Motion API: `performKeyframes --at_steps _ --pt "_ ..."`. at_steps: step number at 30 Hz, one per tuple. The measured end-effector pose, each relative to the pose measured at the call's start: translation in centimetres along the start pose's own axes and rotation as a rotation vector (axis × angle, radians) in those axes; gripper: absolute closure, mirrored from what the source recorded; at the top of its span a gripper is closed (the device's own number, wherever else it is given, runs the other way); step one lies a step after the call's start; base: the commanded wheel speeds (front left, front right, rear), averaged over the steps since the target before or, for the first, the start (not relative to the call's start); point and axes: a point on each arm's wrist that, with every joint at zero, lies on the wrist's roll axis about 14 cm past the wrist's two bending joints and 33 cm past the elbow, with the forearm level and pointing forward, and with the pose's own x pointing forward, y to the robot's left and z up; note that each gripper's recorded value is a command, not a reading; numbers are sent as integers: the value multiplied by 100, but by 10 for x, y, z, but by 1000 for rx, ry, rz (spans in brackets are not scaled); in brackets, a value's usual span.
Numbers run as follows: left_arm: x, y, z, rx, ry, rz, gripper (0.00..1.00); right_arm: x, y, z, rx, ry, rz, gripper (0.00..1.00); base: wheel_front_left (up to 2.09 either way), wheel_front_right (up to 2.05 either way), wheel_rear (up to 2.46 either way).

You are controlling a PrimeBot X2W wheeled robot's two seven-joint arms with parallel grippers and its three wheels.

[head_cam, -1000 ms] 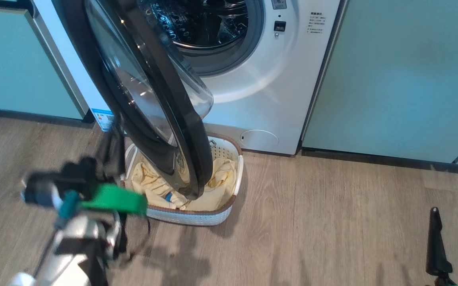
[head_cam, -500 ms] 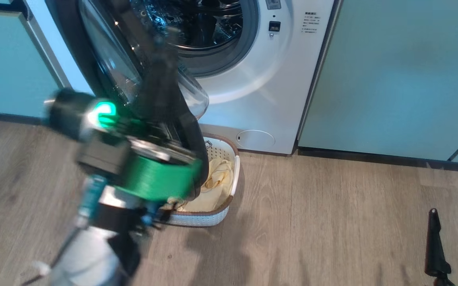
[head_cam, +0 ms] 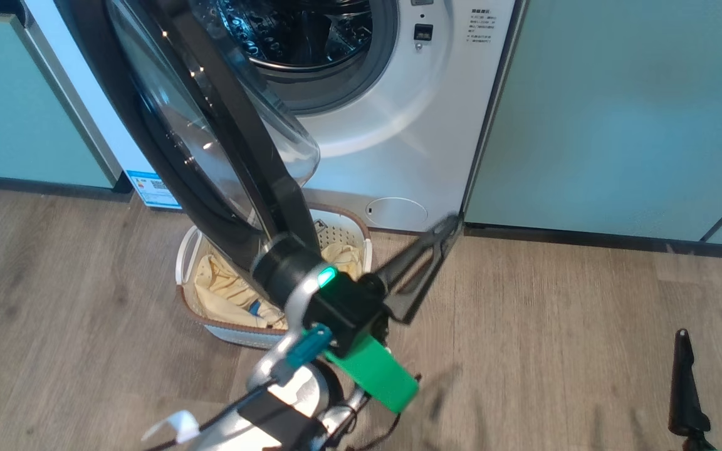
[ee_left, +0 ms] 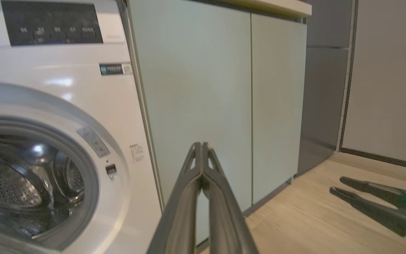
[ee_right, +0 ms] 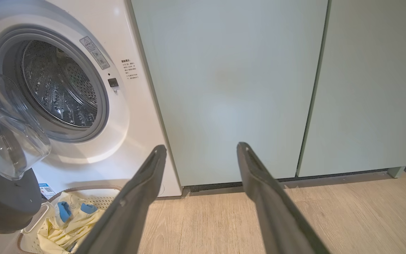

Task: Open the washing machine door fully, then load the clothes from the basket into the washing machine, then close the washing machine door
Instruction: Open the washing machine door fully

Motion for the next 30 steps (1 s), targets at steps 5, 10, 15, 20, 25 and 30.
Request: performKeyframes --at_steps 5,10,15,20,25,30 --pt "-9 0 -35 -38 130 17 100 1 1 -2 0 7 2 0 0 0 0" --pt "-13 5 -51 -58 188 39 100 2 2 -2 1 7 5 0 0 0 0" --pt "-19 15 -66 -57 241 73 100 1 1 -2 1 6 4 0 0 0 0" --pt "-24 21 -79 -63 285 90 100 -1 -1 -1 7 2 -4 0 0 0 0" --pt "-25 34 -87 -53 313 128 100 -4 -3 0 7 1 -12 0 0 0 0" --pt "-25 50 -93 -40 331 168 100 -5 -5 0 7 -2 -18 0 0 0 0"
